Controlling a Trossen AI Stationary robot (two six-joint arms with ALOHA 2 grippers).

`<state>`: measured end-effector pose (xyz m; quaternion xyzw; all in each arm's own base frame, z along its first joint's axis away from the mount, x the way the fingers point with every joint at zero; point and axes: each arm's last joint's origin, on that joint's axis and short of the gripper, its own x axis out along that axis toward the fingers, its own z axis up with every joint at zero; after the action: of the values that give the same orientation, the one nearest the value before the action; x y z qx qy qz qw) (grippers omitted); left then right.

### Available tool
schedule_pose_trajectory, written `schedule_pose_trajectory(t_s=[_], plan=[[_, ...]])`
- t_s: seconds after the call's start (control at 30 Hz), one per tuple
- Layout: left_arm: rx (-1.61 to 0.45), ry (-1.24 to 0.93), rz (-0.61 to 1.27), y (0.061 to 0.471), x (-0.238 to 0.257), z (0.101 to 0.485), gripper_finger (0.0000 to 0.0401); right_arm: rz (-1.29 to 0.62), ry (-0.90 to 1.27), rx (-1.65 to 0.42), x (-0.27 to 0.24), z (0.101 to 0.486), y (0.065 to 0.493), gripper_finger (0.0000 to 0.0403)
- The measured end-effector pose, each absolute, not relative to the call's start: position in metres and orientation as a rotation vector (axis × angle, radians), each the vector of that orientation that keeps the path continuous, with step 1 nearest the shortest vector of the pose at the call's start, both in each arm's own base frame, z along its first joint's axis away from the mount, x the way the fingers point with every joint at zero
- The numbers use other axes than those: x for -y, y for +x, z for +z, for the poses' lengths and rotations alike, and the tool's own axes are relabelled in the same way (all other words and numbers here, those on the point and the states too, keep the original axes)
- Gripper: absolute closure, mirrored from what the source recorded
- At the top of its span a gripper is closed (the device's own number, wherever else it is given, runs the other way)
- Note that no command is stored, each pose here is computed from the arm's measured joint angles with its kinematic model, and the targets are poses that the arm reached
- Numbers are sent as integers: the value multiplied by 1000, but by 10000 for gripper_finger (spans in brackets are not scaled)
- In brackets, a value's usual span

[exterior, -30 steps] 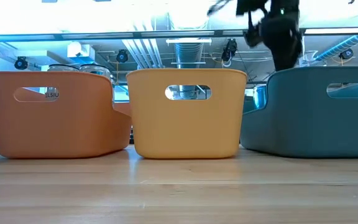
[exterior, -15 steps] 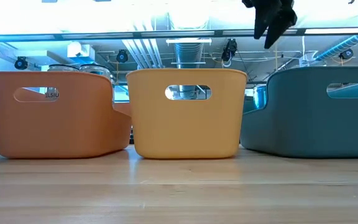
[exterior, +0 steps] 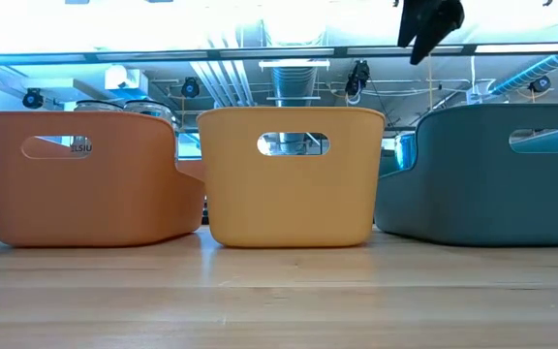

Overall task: Sort soda cans
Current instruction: Put the bottom blue soda can into the blue bin

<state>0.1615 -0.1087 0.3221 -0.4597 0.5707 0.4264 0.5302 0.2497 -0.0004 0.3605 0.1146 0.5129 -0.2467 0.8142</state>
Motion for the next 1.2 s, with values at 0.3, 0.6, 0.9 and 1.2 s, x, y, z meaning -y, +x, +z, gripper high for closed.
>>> schedule_pose_trajectory(t_s=[0.3,0.6,0.9,1.2], plan=[[-1282,-1202,1146,158,105,288,154,-486,186,-1105,0,361,250,37],[-1255,-1212,1204,151,100,274,153,-456,155,-1117,0,361,250,37],[-1230,-1230,1271,148,95,255,101,-449,147,-1116,0,361,251,37],[-1136,-1191,1295,147,92,249,83,-450,151,-1115,0,361,251,37]])
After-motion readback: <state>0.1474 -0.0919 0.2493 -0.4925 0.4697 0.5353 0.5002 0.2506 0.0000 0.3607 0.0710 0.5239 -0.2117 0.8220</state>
